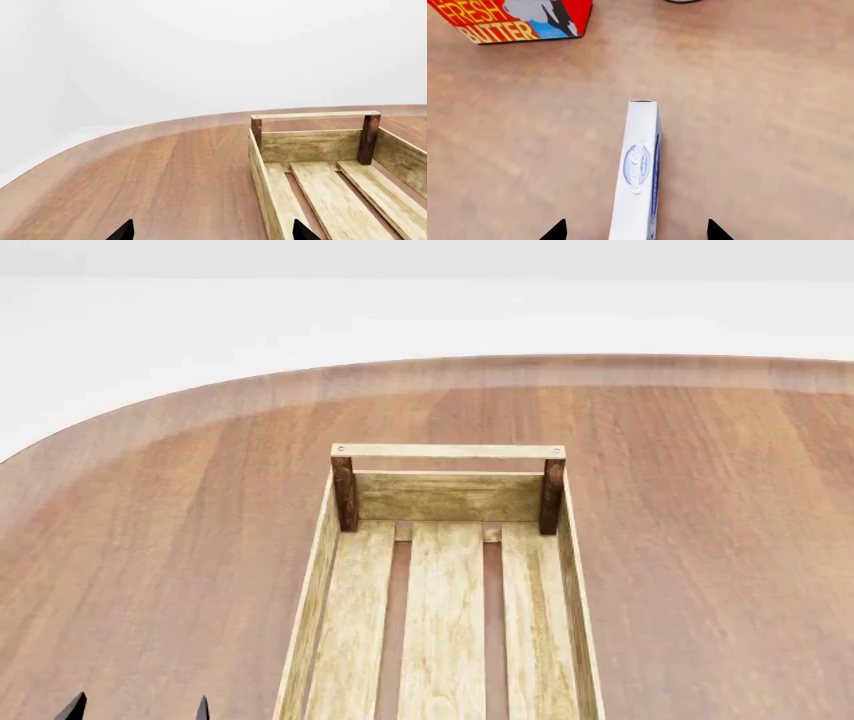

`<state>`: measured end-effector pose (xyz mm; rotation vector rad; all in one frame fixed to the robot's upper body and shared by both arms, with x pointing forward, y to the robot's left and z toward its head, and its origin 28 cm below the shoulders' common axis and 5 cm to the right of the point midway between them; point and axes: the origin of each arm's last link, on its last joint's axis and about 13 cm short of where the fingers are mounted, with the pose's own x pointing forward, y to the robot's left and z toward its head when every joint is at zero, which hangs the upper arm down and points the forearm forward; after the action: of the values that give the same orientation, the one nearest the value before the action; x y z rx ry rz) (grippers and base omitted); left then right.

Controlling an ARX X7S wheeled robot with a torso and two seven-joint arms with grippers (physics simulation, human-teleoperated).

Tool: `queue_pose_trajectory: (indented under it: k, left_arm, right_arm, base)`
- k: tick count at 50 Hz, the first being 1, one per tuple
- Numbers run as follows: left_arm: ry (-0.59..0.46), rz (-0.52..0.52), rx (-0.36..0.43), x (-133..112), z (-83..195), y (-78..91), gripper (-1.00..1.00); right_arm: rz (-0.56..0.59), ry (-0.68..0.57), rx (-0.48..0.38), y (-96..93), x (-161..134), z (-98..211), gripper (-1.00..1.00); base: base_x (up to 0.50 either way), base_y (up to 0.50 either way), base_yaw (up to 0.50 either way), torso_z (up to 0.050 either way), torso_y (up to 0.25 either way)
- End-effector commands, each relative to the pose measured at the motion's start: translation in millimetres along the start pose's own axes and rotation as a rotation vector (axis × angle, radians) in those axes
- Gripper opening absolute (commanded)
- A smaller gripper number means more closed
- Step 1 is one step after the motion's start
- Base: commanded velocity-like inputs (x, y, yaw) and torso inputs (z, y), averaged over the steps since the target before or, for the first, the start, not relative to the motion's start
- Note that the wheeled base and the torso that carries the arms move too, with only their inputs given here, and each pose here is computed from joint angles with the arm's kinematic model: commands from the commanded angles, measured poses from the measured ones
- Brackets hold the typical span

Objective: Pick up the cream cheese and put it in the tray.

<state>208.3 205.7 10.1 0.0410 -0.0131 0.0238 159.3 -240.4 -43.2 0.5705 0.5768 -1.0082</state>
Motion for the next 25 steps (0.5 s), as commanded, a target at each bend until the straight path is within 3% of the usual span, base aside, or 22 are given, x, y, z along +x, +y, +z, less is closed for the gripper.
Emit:
queue_pose_trajectory:
  k: [1,25]
  left_arm:
    - [0.0,0.0,0.0,0.5,-0.3,0.1,1.0]
    - [0.001,0.0,0.0,0.2,0.1,0.1,1.0]
  right_arm:
    - [0.001,0.007,-0.004,2.5,2.3,-3.6,1.0]
    - [0.005,0.017,-0.015,5.8,5.8,-7.9,1.0]
  base:
    - [0.0,0.0,0.0,0.0,0.0]
    - [0.0,0.0,0.0,0.0,0.0]
